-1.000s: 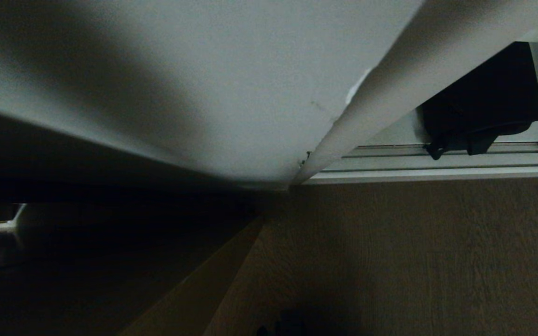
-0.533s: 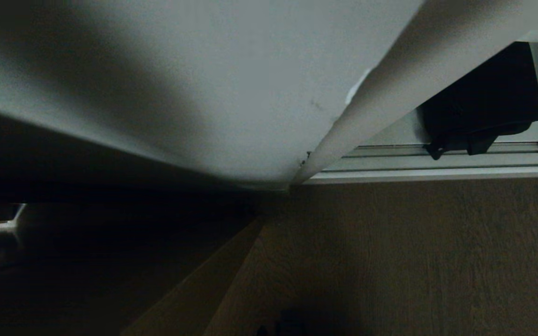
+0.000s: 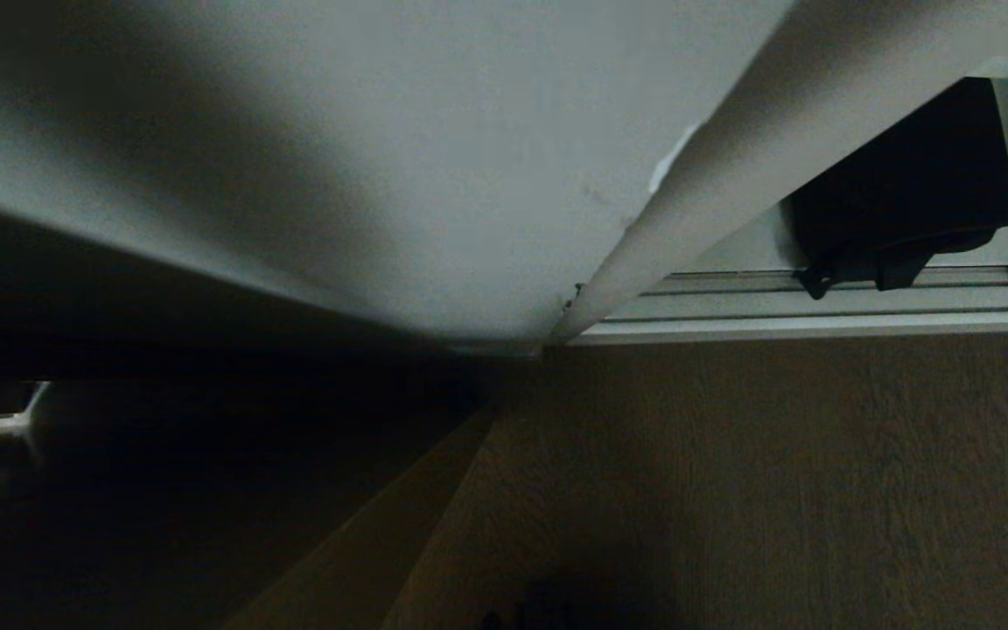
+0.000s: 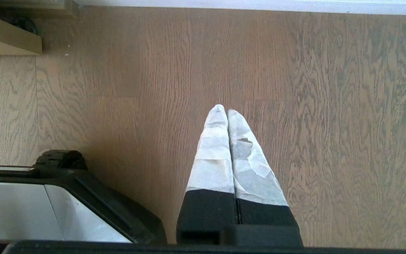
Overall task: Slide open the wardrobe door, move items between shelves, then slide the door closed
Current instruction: Place the bag on the higher shelf
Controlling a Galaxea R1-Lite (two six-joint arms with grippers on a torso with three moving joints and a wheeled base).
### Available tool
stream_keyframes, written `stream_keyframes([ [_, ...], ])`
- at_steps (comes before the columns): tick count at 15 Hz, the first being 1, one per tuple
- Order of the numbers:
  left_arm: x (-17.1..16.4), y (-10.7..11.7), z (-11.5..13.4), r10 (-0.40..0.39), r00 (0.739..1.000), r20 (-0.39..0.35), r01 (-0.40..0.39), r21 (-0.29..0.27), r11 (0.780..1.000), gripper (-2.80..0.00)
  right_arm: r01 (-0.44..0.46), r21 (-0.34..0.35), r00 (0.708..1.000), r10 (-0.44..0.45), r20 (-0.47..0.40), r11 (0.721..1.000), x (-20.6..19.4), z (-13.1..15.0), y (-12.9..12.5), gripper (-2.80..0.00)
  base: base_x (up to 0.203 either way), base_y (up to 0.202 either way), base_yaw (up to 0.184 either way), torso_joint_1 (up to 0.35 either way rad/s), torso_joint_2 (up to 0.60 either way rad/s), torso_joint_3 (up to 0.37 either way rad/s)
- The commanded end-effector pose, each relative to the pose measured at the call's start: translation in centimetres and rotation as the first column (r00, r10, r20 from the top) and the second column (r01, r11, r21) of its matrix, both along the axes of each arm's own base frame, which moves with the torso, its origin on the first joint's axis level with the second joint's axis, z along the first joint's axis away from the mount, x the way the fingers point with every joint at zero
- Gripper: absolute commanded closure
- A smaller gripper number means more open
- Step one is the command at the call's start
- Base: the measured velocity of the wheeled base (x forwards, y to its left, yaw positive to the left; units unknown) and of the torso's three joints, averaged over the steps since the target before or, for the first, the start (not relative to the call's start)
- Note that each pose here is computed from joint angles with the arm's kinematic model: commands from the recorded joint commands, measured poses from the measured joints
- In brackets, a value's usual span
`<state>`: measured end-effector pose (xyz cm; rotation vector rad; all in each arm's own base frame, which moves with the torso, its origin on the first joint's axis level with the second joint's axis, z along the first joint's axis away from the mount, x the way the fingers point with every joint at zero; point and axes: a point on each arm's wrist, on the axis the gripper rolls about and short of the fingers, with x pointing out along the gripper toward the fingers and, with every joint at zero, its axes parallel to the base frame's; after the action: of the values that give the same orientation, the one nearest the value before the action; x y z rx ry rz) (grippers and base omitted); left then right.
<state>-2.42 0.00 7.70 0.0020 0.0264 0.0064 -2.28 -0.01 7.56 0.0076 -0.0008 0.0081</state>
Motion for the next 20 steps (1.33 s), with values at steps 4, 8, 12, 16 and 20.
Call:
stream_keyframes([
  [4, 0.00, 0.00, 0.00, 0.001, 1.000, 0.000, -0.001, 0.000, 1.000, 0.00, -0.001, 0.000, 1.000, 0.001, 0.002, 1.000, -0.01, -0.05, 0.00, 0.00, -0.122, 0.000, -0.002, -0.003, 0.00, 0.003],
  [8, 0.00, 0.00, 0.01, 0.001, 1.000, 0.002, -0.001, 0.000, 1.000, 0.00, -0.001, 0.000, 1.000, 0.001, 0.002, 1.000, -0.01, -0.05, 0.00, 0.00, 0.000, 0.000, 0.000, 0.000, 0.00, 0.000],
  [12, 0.00, 0.00, 0.01, 0.001, 1.000, 0.002, -0.001, 0.000, 1.000, 0.00, -0.001, 0.000, 1.000, 0.001, 0.002, 1.000, -0.01, -0.05, 0.00, 0.00, 0.000, 0.000, 0.000, 0.000, 0.00, 0.000],
  [16, 0.00, 0.00, 0.01, 0.001, 1.000, 0.002, -0.001, 0.000, 1.000, 0.00, -0.001, 0.000, 1.000, 0.001, 0.002, 1.000, -0.01, -0.05, 0.00, 0.00, 0.000, 0.000, 0.000, 0.000, 0.00, 0.000],
  [20, 0.00, 0.00, 0.01, 0.001, 1.000, 0.002, -0.001, 0.000, 1.000, 0.00, -0.001, 0.000, 1.000, 0.001, 0.002, 1.000, -0.01, -0.05, 0.00, 0.00, 0.000, 0.000, 0.000, 0.000, 0.00, 0.000],
])
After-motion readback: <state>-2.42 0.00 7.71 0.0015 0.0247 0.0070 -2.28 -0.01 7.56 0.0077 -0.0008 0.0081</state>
